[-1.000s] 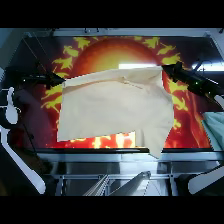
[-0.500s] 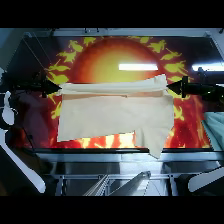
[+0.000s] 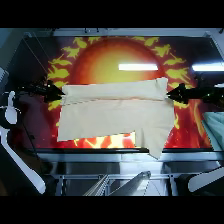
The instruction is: Fold the shirts.
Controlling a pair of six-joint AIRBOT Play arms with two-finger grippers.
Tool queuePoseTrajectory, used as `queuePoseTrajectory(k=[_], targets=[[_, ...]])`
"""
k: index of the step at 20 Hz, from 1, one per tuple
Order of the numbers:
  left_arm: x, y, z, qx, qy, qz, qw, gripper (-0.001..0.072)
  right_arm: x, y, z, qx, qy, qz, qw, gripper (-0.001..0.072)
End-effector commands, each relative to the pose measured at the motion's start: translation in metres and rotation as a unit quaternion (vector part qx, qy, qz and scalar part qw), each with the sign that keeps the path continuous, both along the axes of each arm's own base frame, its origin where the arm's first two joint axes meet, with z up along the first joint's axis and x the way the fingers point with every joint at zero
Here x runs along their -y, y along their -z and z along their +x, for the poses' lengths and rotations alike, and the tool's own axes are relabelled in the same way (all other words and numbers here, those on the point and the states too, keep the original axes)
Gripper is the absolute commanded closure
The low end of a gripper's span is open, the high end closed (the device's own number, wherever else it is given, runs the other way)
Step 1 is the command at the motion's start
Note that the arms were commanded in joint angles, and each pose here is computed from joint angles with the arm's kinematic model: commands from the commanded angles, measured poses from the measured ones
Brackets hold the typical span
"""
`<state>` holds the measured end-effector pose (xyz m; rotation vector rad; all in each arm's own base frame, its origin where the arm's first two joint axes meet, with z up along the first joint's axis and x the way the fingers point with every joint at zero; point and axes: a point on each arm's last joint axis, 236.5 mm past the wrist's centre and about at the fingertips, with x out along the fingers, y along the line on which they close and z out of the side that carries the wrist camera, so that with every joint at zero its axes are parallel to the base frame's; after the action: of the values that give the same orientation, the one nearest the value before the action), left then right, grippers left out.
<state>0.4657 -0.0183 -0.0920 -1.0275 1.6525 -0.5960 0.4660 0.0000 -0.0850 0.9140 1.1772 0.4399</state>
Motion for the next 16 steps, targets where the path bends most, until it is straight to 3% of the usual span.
queuePoseTrajectory(k=[1, 3, 6, 8, 14, 15, 16], targets=[[-0.005, -0.012, -0.016, -0.059, -0.003, 0.001, 0.998, -0.0004, 0.004, -0.015, -0.009, 0.004, -0.015, 0.000, 1.000, 0.0387], [-0.013, -0.025, -0.025, -0.058, -0.003, 0.029, 0.998, 0.0012, 0.010, -0.042, -0.015, 0.024, -0.024, -0.012, 0.999, 0.0387], [-0.055, -0.020, -0.095, -0.115, 0.040, 0.184, 0.975, 0.0012, 0.017, -0.070, -0.031, 0.049, -0.040, -0.070, 0.996, 0.0387], [-0.064, -0.016, -0.141, -0.137, 0.050, 0.238, 0.960, 0.0012, 0.014, -0.085, -0.038, 0.068, -0.036, -0.082, 0.994, 0.0387], [0.010, 0.031, -0.222, -0.170, 0.037, 0.153, 0.973, 0.0013, 0.002, -0.112, -0.056, 0.097, -0.051, -0.088, 0.990, 0.0387], [0.027, 0.032, -0.221, -0.165, 0.028, 0.125, 0.978, 0.0064, -0.002, -0.120, -0.058, 0.102, -0.055, -0.081, 0.990, 0.0387], [0.040, 0.029, -0.218, -0.150, 0.024, 0.096, 0.984, 0.0182, -0.004, -0.125, -0.059, 0.105, -0.057, -0.078, 0.990, 0.0387]])
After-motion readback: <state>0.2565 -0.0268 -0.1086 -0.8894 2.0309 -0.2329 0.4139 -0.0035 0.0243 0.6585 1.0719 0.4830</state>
